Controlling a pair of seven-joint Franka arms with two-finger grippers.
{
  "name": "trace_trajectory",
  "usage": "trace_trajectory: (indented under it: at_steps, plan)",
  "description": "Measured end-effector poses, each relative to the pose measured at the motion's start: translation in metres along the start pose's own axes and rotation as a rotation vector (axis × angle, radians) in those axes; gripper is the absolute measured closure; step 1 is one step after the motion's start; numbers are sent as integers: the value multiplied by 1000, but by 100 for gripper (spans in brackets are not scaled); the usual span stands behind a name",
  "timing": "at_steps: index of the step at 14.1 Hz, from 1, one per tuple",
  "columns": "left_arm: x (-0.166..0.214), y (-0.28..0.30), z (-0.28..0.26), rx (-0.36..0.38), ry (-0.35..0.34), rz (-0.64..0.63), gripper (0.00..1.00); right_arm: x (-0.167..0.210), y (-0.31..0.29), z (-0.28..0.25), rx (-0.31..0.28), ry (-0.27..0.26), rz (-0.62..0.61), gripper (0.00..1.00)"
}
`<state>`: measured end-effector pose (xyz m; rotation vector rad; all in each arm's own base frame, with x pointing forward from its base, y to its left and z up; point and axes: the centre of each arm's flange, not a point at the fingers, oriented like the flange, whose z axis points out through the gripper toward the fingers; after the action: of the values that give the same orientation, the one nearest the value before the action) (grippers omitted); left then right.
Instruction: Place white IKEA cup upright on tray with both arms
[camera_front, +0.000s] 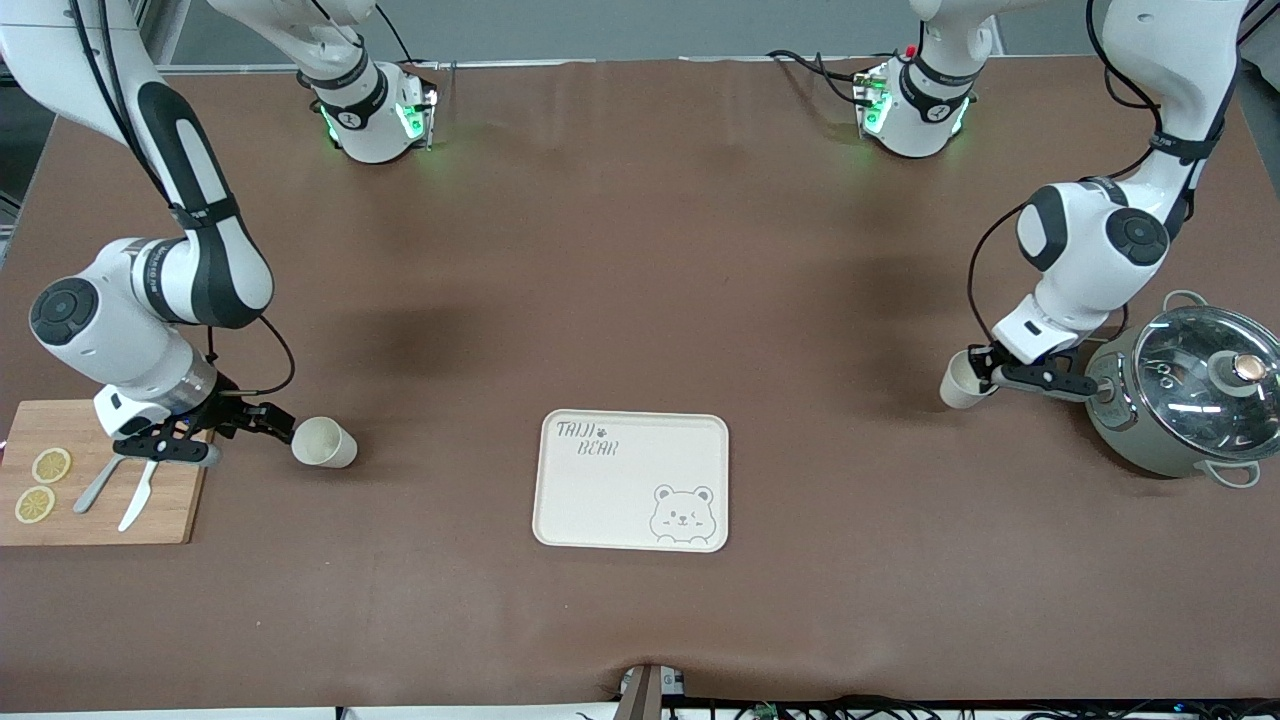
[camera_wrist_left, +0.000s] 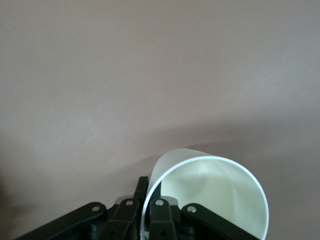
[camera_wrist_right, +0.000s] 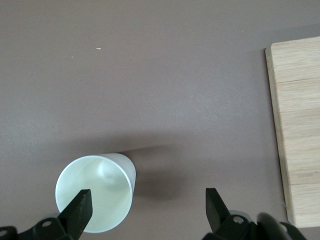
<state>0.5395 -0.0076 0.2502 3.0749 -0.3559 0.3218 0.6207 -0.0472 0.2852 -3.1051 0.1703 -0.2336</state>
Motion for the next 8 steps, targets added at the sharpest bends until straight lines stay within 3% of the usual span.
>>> trace_trajectory:
  at_steps: [8]
  plan:
    - [89,119,0,-86,-28,-74,95,6,1,30,1,24,3,0]
